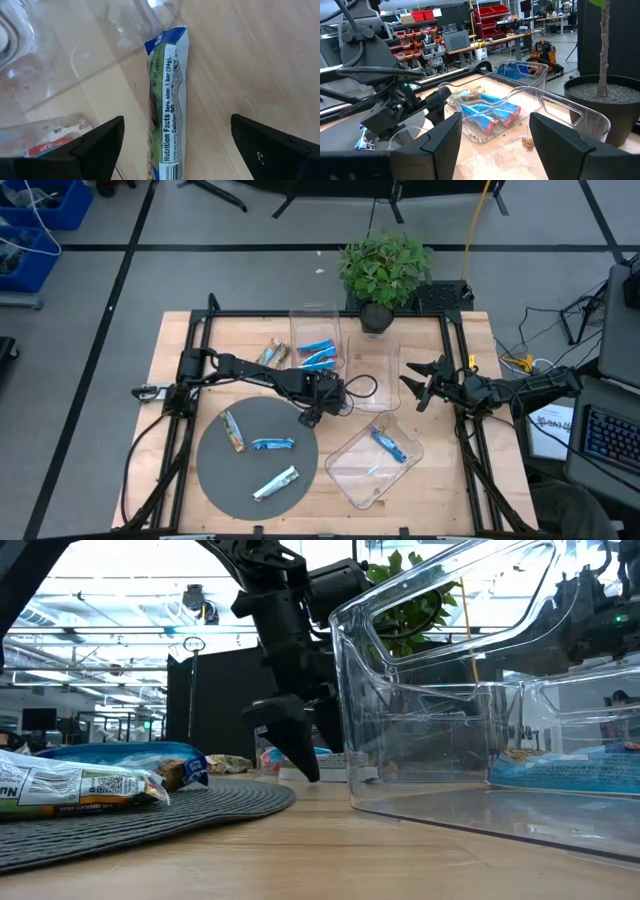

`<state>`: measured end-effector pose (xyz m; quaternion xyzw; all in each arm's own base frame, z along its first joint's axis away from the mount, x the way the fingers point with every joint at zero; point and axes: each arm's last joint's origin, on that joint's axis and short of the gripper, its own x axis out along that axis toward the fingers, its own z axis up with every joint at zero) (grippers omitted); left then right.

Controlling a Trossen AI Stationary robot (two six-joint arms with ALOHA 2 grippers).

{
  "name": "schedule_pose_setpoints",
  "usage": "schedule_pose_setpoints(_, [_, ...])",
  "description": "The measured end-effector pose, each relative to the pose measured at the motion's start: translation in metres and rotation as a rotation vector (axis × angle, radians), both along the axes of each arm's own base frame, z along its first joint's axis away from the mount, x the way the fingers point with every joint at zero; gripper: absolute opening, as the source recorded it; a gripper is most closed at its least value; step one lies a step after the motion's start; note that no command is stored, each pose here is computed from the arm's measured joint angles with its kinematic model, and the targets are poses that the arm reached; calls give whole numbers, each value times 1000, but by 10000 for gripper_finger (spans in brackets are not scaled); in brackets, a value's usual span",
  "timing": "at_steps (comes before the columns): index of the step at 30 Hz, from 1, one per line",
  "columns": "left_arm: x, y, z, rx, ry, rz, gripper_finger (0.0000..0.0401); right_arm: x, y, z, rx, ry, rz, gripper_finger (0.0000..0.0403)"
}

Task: Pick and place Granola Bars by type
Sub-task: Put the blue granola bar into the bottom transparent bin

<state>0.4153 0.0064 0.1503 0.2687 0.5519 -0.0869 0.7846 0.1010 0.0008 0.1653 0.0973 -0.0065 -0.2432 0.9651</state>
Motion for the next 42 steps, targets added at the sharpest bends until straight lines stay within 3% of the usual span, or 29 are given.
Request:
schedule_pose_setpoints(6, [0, 0, 0, -6, 1, -2, 325, 0, 0, 0, 0, 0, 0, 224])
schedule_pose_setpoints(17, [-1, -1, 0, -11, 10, -4, 190, 0, 0, 0, 0, 0, 0, 224])
schedule_pose_setpoints(29, [-5, -3, -2, -26, 54, -3, 16, 0, 0, 0, 0, 1, 0, 224])
schedule_pose_setpoints(42, [-6, -5, 1, 4, 56, 31, 6, 0, 0, 0, 0, 0, 0, 224])
